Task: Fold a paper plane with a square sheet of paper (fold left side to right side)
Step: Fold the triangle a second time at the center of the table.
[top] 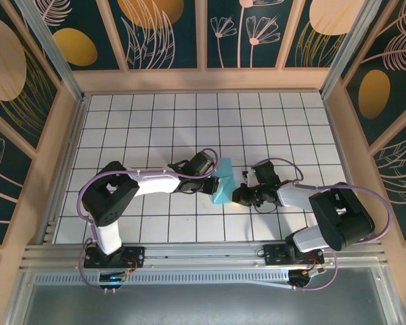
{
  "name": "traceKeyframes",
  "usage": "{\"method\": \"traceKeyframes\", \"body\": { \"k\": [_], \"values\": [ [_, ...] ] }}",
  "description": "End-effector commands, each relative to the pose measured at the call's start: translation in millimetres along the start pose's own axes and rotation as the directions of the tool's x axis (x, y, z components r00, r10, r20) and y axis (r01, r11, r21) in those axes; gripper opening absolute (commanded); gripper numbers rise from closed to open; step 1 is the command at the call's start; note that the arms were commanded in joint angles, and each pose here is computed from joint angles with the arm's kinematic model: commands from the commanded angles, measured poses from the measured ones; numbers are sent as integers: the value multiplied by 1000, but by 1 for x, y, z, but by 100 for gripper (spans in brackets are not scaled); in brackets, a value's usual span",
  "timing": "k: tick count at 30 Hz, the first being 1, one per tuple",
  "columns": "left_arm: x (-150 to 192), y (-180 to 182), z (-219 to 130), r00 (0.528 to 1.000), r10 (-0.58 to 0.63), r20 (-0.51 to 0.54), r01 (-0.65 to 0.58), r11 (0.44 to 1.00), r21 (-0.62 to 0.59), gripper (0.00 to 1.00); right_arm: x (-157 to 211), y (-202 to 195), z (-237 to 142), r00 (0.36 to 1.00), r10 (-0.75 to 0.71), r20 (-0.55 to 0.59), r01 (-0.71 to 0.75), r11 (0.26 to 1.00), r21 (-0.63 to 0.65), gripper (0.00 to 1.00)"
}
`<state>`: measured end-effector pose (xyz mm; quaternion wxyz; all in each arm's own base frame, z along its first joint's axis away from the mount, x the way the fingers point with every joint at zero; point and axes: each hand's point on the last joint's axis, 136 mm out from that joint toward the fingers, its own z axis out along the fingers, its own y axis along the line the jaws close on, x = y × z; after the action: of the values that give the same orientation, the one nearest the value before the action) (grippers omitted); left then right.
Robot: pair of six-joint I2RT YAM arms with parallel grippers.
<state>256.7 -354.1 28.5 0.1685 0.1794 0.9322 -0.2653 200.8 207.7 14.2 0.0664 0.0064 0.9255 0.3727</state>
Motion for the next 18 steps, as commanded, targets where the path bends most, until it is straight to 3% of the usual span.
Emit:
{"method": "traceKeyframes", "body": {
  "k": [1, 18],
  "values": [
    [-4, 8, 3, 1000, 9, -8, -9, 999, -32, 0, 15, -23, 5, 999, 26, -32, -23, 996, 83, 0],
    [4, 16, 8, 1000, 7, -30, -9, 998, -58, 0, 14, -23, 6, 999, 29, -36, -26, 996, 82, 0]
  ]
}}
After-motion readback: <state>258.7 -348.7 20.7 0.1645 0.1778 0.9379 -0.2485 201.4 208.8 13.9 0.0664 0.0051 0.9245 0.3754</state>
